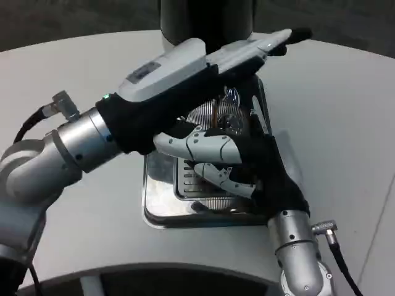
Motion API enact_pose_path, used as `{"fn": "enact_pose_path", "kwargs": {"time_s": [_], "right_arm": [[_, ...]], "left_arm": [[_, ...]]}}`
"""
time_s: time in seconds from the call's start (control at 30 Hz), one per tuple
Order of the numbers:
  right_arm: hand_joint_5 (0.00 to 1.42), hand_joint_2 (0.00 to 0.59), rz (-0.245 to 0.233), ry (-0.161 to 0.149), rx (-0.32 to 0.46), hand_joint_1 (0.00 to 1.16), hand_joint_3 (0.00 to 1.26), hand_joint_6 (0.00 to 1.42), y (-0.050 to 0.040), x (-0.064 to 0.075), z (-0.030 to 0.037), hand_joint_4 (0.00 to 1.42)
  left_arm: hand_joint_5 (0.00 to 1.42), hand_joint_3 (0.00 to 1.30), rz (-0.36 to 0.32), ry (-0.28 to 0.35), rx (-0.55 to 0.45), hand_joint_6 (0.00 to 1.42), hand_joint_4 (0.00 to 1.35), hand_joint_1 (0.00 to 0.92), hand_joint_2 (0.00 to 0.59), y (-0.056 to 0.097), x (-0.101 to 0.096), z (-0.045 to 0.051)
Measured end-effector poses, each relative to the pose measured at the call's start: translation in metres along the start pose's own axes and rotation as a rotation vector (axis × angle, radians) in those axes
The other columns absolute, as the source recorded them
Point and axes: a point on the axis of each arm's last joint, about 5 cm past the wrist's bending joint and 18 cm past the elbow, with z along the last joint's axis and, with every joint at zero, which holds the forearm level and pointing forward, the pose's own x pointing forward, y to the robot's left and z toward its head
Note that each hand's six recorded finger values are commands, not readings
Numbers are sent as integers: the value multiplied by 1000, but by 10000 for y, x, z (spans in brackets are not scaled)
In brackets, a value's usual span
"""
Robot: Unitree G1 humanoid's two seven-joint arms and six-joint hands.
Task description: Grasp the cup under the faucet to collect the drink, then remove the cup.
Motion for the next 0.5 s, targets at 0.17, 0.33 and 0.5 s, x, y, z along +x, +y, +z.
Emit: {"fn": "enact_pose_path", "kwargs": {"time_s": [0.17,0.33,0.5], "right_arm": [[27,163,1,-3,0,843,0,148,6,13,6,16],[90,165,3,-6,5,843,17,202,21,14,-2,109],[204,172,10,-9,13,868,145,320,44,44,-5,258]], "left_arm": [[125,0,184,-8,-70,95,0,0,156,-37,-94,-22],[147,20,321,-18,-68,110,0,0,161,-12,-189,-6],[152,25,364,-13,-68,113,0,0,164,-17,-290,27]]}}
